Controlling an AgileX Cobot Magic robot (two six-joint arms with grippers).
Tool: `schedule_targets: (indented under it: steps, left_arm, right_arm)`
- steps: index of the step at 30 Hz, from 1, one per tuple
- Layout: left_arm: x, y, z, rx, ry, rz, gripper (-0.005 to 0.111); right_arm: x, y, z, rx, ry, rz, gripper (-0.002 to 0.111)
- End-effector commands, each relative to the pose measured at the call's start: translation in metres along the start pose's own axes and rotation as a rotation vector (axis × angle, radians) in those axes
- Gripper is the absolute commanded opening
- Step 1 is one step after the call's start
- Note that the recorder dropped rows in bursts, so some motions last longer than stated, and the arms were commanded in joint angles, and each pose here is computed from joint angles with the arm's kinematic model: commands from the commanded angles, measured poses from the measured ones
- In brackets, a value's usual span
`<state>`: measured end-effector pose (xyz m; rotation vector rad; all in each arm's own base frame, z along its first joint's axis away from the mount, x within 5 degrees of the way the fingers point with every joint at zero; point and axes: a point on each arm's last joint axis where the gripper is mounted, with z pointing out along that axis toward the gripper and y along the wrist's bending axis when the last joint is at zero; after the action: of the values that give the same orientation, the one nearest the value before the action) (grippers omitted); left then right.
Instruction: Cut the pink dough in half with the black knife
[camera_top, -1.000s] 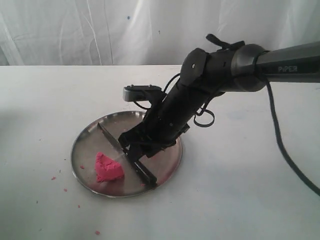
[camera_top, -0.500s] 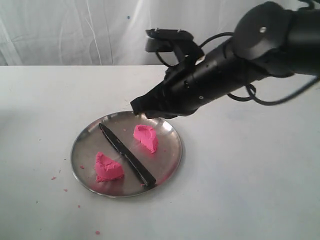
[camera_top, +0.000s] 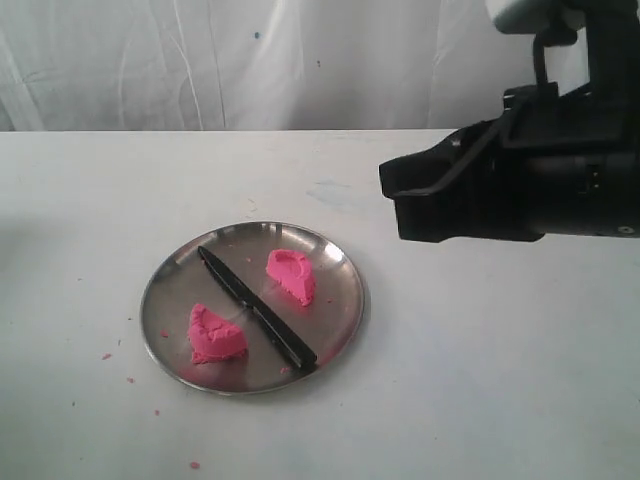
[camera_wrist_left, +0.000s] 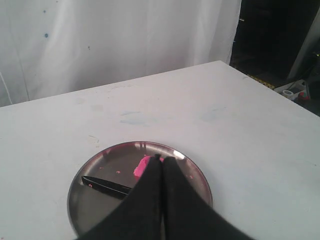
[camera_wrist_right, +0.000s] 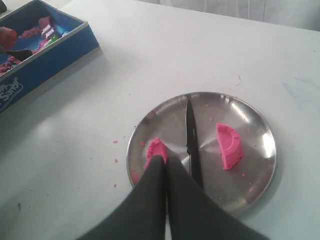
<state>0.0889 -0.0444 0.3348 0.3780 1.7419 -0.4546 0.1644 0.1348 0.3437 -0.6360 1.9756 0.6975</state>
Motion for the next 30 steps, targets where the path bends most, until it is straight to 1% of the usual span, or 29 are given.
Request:
schedule_targets:
  steps: [1,5,10,11,13,16,21,26,30]
  left_arm:
    - [0.001,-0.002,-0.001,0.012,-0.003,-0.016,0.0]
    - [0.001,-0.002,-0.001,0.01,-0.004,-0.016,0.0]
    - [0.001,-0.002,-0.001,0.01,-0.004,-0.016,0.0]
    - [0.001,-0.002,-0.001,0.01,-0.004,-0.016,0.0]
    - [0.001,-0.002,-0.001,0.01,-0.004,-0.016,0.0]
    - [0.0,-0.001,-0.001,0.009,-0.005,-0.016,0.0]
    - [0.001,-0.001,-0.001,0.01,-0.005,-0.016,0.0]
    - [0.001,-0.001,-0.001,0.01,-0.005,-0.016,0.0]
    - [0.001,-0.001,-0.001,0.01,-0.005,-0.016,0.0]
  right_arm:
    - [-0.007,-0.006,-0.005,0.074,-0.076,-0.064,0.0]
    - [-0.008,-0.007,-0.005,0.083,-0.09,-0.071,0.0]
    - [-0.011,-0.011,-0.005,0.12,-0.149,-0.082,0.0]
    - [-0.01,-0.012,-0.008,0.145,-0.155,-0.138,0.0]
    - [-0.003,-0.013,-0.015,0.177,-0.155,-0.191,0.0]
    - [0.019,-0.017,-0.027,0.22,-0.176,-0.206,0.0]
    - [0.06,-0.021,-0.048,0.265,-0.307,-0.214,0.0]
    - [0.105,-0.029,-0.066,0.309,-0.364,-0.081,0.0]
    - [0.135,-0.035,-0.071,0.361,-0.351,-0.029,0.0]
